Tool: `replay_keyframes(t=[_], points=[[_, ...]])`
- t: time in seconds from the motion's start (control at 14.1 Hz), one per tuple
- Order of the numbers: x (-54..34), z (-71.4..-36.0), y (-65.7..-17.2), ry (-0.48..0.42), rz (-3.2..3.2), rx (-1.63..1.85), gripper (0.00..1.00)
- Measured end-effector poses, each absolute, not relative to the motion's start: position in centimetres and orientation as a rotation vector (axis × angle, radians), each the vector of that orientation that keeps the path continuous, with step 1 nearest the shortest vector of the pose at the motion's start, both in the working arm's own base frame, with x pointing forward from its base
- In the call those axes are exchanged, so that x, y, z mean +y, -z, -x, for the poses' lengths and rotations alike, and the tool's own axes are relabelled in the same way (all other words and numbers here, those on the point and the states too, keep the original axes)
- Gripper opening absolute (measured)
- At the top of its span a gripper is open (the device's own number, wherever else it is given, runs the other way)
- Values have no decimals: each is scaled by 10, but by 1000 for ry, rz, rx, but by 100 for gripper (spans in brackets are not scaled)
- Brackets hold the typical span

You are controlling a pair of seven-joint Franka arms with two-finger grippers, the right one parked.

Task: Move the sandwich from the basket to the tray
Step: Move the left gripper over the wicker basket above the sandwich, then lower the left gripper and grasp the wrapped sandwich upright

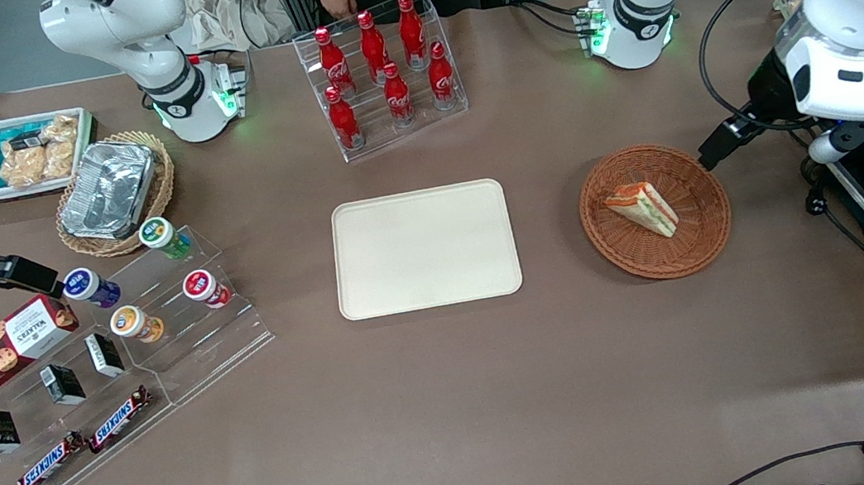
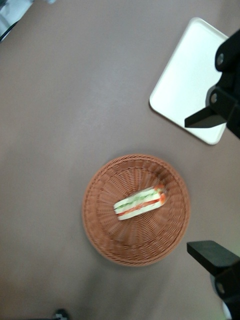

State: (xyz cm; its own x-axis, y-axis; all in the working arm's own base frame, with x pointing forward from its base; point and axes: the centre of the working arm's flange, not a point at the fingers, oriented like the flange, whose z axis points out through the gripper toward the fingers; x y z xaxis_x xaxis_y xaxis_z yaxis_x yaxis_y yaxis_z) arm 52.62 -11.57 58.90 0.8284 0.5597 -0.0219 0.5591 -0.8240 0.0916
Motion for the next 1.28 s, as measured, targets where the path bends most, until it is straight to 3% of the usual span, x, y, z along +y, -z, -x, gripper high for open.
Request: replay_keyframes(t=[0.64,1.06,1.28], points=[[-130,-520,-486,237,-2842,1429,100],[-119,-490,-367,192,-2798,1553,100],[-113,-472,-331,178,-2807,1573,100]])
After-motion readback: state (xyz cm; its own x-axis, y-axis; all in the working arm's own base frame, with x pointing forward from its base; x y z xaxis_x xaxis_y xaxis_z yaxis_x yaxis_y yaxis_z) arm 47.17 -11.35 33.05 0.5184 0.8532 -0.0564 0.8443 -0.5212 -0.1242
